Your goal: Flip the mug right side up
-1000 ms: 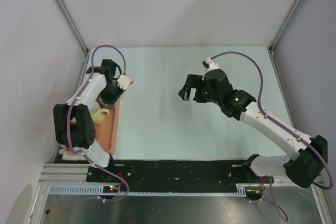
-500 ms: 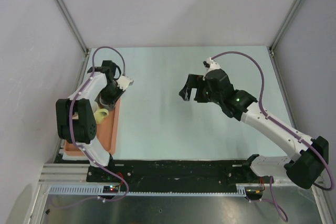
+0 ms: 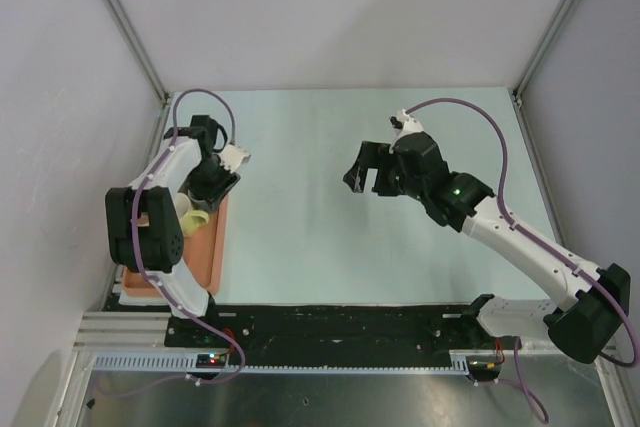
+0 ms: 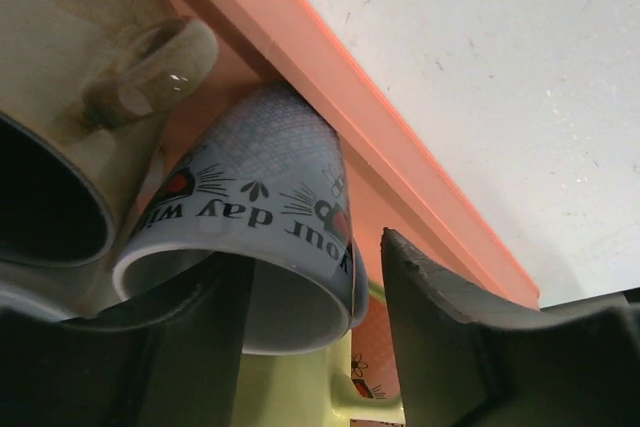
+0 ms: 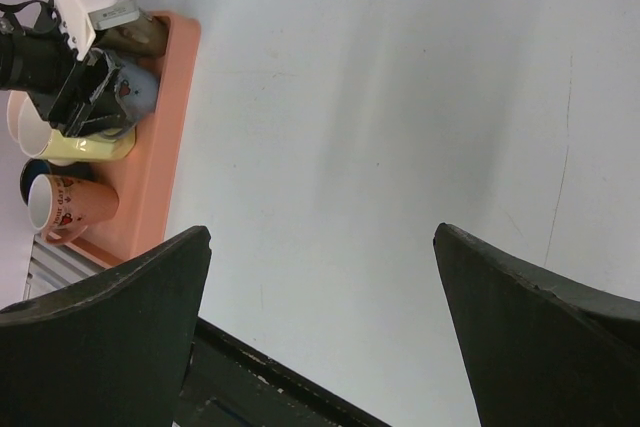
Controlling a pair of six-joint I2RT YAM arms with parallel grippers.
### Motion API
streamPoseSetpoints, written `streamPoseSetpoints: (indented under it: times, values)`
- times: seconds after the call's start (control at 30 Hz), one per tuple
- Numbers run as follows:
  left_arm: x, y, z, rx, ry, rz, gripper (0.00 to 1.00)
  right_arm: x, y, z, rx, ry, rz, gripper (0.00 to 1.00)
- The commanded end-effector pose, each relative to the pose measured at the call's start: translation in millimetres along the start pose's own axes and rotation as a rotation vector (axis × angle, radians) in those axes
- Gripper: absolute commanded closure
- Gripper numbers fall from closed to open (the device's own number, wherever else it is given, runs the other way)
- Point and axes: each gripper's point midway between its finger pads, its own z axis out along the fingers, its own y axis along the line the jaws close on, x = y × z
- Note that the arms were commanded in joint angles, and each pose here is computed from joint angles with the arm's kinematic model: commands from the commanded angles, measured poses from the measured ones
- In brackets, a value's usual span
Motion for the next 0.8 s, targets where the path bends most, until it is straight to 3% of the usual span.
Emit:
streamPoseSetpoints:
  times: [0.0,0.23,0.37,0.6,0.77]
  values:
    - [-16,23,-39,-0.113,-0.102,0.006,0.39,-12,4,-6,-0.015,-0.047,-0.006,0.01]
    - [-26,22,-84,-0.155,-0.235,0.012,0.27,-13,1,-9,-0.001,-0.052,-0.009,0.01]
    - [-36,10,-120,-0.15,-0.381,-0.015,0.24,-19,-15,-17,0.064,-0.079,-0.033,0.01]
    - [-39,-28,-195,-0.144,-0.718,-0.076,0.19,-34,-103,-53,0.393,-0.212,-0.086,0.01]
    - [-18,-55,-204,-0.142,-0.82,-0.083,0.02,-23,-153,-90,0.517,-0.346,-0.099,0.01]
